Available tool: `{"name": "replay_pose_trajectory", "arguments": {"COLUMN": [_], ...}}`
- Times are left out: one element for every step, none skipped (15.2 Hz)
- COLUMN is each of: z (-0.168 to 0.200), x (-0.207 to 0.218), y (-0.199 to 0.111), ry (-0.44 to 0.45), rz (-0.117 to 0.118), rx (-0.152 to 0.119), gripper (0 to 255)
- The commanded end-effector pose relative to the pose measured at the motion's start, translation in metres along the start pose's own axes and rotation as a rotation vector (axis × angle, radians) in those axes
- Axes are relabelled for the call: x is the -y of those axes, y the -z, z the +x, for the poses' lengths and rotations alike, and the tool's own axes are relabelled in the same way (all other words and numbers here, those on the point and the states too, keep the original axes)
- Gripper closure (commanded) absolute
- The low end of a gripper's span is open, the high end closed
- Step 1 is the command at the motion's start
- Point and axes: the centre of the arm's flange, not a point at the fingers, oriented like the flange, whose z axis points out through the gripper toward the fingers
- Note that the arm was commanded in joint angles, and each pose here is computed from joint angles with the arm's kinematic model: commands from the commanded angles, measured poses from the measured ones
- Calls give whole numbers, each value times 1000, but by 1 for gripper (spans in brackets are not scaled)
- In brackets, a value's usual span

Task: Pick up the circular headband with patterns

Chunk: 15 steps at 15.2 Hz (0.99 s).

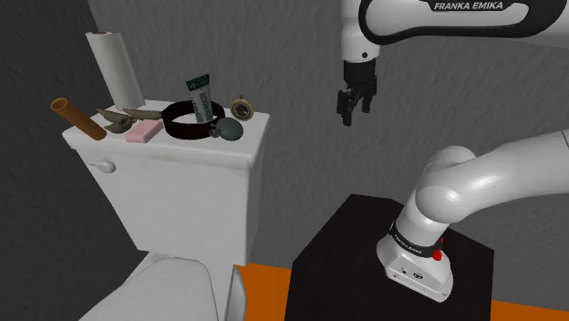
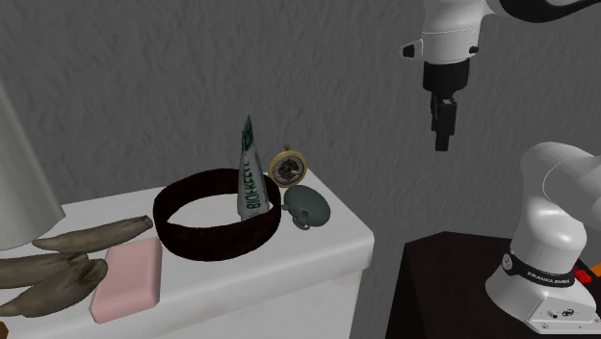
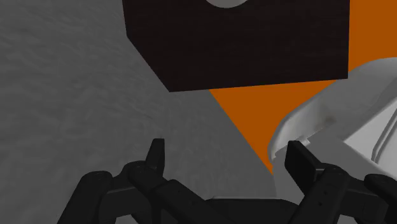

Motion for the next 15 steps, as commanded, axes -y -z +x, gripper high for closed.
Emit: {"name": "replay_pose_trajectory", "arguments": {"z": [0,9,19,28,37,47,56,65,75,84,94,103,112,122,131], "x": [0,8,16,24,32,40,48,55,63,71,79,86,94,102,109], "y": [0,2,4,6,8,10,12,14,17,19,22,24,27,29,32], "ry": [0,-2,-4,-7,-9,-11,-13,-16,-18,-20,-22,-25,-27,-29,-31], "rz": [0,5,9,14,18,23,27,32,36,41,45,50,54,59,64], "rx": [0,-3,-6,-8,-11,-14,-17,-20,-22,-25,-28,-31,-34,-36,-39], "gripper": [0,0,0,0,0,0,0,0,0,0,0,0,0,0,0]}}
